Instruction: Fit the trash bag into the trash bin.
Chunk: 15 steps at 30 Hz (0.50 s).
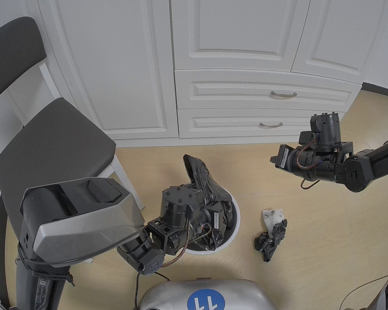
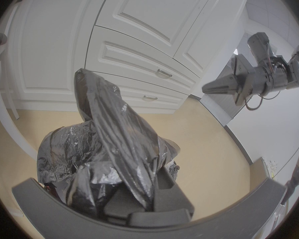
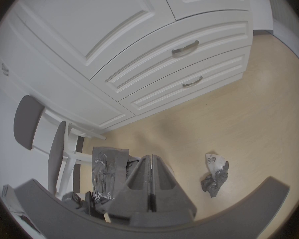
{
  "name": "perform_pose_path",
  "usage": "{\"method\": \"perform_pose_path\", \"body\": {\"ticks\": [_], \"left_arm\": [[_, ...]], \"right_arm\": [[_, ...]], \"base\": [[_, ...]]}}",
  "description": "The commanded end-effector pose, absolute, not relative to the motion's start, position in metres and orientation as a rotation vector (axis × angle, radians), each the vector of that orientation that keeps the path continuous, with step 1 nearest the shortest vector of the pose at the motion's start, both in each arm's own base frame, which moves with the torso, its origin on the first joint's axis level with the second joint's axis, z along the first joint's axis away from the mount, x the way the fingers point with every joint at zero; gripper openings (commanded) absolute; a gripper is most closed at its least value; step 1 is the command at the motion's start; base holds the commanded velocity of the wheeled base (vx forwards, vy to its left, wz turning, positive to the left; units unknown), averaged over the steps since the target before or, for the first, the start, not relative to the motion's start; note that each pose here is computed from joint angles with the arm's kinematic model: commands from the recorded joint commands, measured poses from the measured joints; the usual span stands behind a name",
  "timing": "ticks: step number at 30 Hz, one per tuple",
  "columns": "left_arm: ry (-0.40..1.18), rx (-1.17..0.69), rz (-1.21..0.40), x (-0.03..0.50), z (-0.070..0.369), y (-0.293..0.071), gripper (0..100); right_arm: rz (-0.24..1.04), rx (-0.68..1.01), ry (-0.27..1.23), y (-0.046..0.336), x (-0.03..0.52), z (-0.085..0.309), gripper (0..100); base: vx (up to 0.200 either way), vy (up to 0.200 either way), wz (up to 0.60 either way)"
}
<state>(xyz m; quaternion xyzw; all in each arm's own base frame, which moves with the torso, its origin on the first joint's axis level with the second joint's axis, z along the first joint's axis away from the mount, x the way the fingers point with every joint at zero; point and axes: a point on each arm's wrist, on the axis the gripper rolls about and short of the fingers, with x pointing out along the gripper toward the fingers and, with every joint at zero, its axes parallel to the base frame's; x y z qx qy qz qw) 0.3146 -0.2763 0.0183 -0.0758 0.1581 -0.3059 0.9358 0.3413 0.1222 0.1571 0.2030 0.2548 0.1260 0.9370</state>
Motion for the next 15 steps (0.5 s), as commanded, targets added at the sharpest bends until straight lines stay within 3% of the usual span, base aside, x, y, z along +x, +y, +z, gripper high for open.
{"method": "perform_pose_path", "body": {"ticks": [1, 2, 6, 9, 15], "left_arm": [[0.326, -0.146, -0.641, 0.297, 0.03, -0.277, 0], [0.326, -0.145, -0.645, 0.292, 0.034, -0.275, 100], [0.306, -0.155, -0.655, 0.278, 0.055, -0.266, 100], [0.238, -0.187, -0.694, 0.254, 0.105, -0.245, 100], [0.241, -0.191, -0.738, 0.229, 0.15, -0.221, 100]], "right_arm": [[0.271, 0.366, 0.504, 0.114, 0.318, 0.166, 0], [0.276, 0.348, 0.509, 0.113, 0.313, 0.166, 0], [0.284, 0.316, 0.515, 0.113, 0.299, 0.165, 0], [0.333, 0.295, 0.53, 0.121, 0.276, 0.166, 0], [0.375, 0.282, 0.53, 0.142, 0.258, 0.17, 0]], "base": [[0.0, 0.0, 0.0], [0.0, 0.0, 0.0], [0.0, 0.0, 0.0], [0.0, 0.0, 0.0], [0.0, 0.0, 0.0]]}}
